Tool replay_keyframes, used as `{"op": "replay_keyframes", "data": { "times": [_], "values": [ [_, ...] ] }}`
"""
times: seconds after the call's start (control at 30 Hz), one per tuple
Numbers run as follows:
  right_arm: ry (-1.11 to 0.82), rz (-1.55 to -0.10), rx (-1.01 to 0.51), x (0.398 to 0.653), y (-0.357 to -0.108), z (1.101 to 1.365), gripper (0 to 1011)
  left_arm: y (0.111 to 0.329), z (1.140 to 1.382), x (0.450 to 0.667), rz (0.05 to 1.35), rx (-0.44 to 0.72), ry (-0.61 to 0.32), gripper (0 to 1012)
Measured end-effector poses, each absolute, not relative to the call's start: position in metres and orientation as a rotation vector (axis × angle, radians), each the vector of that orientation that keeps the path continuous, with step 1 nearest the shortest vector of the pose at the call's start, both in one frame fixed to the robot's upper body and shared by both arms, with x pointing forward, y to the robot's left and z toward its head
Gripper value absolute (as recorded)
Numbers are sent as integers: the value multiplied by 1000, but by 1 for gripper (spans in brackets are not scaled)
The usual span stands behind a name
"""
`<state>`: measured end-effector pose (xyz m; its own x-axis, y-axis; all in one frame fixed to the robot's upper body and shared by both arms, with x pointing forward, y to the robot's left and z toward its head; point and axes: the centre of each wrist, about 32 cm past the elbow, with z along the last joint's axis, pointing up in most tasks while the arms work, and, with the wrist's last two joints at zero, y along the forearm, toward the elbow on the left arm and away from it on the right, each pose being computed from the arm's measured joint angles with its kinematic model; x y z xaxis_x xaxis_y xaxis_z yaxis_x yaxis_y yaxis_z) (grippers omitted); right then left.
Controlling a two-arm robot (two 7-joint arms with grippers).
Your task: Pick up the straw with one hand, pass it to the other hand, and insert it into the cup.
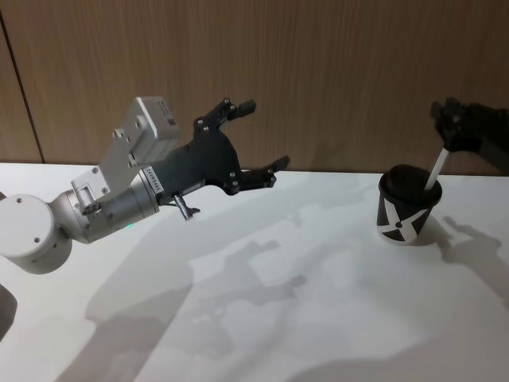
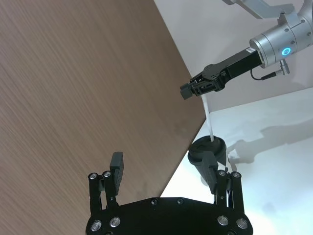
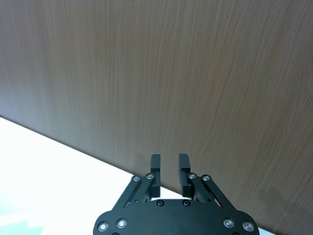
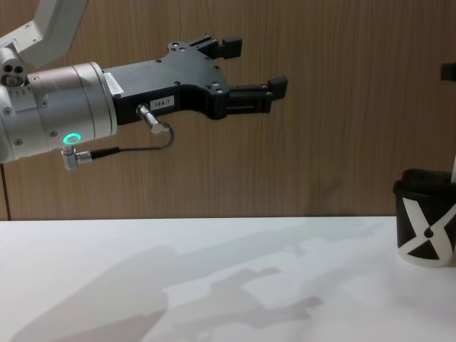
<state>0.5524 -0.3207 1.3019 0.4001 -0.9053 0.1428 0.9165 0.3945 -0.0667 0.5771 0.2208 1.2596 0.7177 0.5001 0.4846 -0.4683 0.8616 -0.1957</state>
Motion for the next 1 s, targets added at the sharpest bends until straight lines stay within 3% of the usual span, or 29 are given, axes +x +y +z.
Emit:
{"op": "replay_keyframes", "data": {
  "times": [0.03, 0.13, 0.27, 0.4, 0.5, 0.8, 1.0],
  "values": [
    [-88, -1157, -143, 553, -321, 1302, 277, 221, 1260, 577, 536, -60, -554, 1003],
    [-88, -1157, -143, 553, -321, 1302, 337, 221, 1260, 577, 536, -60, -553, 1003],
    [-88, -1156, -144, 553, -321, 1301, 490, 221, 1260, 577, 536, -60, -553, 1003],
    [-88, -1156, -144, 553, -321, 1301, 575, 221, 1260, 577, 536, -60, -553, 1003],
    [-88, -1155, -144, 553, -320, 1301, 715, 221, 1260, 577, 536, -60, -553, 1003],
    [-88, -1155, -144, 553, -321, 1301, 958, 221, 1260, 577, 536, -60, -553, 1003],
    [-88, -1155, -144, 553, -321, 1301, 1001, 221, 1260, 577, 536, -60, -553, 1003]
  ]
}}
